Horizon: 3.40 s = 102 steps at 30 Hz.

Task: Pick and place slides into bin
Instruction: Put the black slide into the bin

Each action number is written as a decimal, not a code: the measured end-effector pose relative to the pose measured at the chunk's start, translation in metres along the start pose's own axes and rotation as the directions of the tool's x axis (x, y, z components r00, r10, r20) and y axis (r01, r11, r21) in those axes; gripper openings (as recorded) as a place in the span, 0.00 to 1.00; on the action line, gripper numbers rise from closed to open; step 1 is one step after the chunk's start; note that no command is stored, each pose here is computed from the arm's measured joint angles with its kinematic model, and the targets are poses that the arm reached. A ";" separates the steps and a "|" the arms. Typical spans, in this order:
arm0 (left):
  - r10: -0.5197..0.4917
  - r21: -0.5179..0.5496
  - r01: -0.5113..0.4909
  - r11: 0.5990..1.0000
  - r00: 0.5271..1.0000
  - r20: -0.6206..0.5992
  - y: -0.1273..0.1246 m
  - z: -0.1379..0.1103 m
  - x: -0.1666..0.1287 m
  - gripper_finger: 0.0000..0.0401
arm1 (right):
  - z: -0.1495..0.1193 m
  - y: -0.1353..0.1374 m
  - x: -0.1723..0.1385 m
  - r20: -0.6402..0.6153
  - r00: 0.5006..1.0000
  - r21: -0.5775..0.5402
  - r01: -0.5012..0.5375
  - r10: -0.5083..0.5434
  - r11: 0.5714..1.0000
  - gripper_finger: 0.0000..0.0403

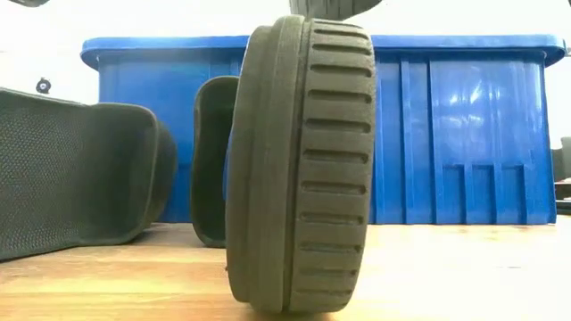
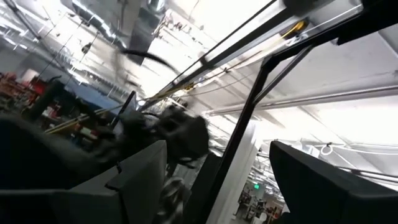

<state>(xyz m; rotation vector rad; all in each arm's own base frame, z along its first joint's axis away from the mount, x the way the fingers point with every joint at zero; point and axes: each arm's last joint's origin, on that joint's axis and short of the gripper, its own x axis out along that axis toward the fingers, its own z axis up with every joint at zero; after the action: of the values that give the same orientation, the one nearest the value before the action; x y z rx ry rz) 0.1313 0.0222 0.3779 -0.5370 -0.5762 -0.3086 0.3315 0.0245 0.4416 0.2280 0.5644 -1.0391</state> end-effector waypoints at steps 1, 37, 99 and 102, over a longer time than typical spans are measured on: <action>-0.003 0.001 0.003 1.000 1.000 0.003 -0.001 0.001 -0.001 0.67 | 0.003 -0.003 0.006 -0.007 1.000 0.001 0.018 -0.018 1.000 0.03; 0.068 -0.039 -0.071 0.997 0.995 -0.071 0.014 -0.012 0.006 0.67 | -0.053 -0.036 0.175 -0.329 0.876 -0.284 0.265 -0.353 0.922 0.03; 0.084 -0.049 -0.090 0.995 0.991 -0.108 0.022 -0.019 0.011 0.67 | -0.100 -0.023 0.285 -0.476 0.772 -0.642 0.022 -0.421 0.766 0.20; 0.075 -0.050 -0.081 0.995 0.990 -0.116 0.022 -0.020 0.011 0.67 | -0.100 -0.023 0.285 -0.474 0.774 -0.641 0.023 -0.420 0.767 0.28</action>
<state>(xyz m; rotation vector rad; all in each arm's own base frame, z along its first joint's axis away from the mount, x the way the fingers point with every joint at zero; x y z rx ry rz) 0.1577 0.0280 0.3618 -0.5895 -0.4361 -0.2791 0.3872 -0.1573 0.2056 -0.1088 1.5206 -0.9617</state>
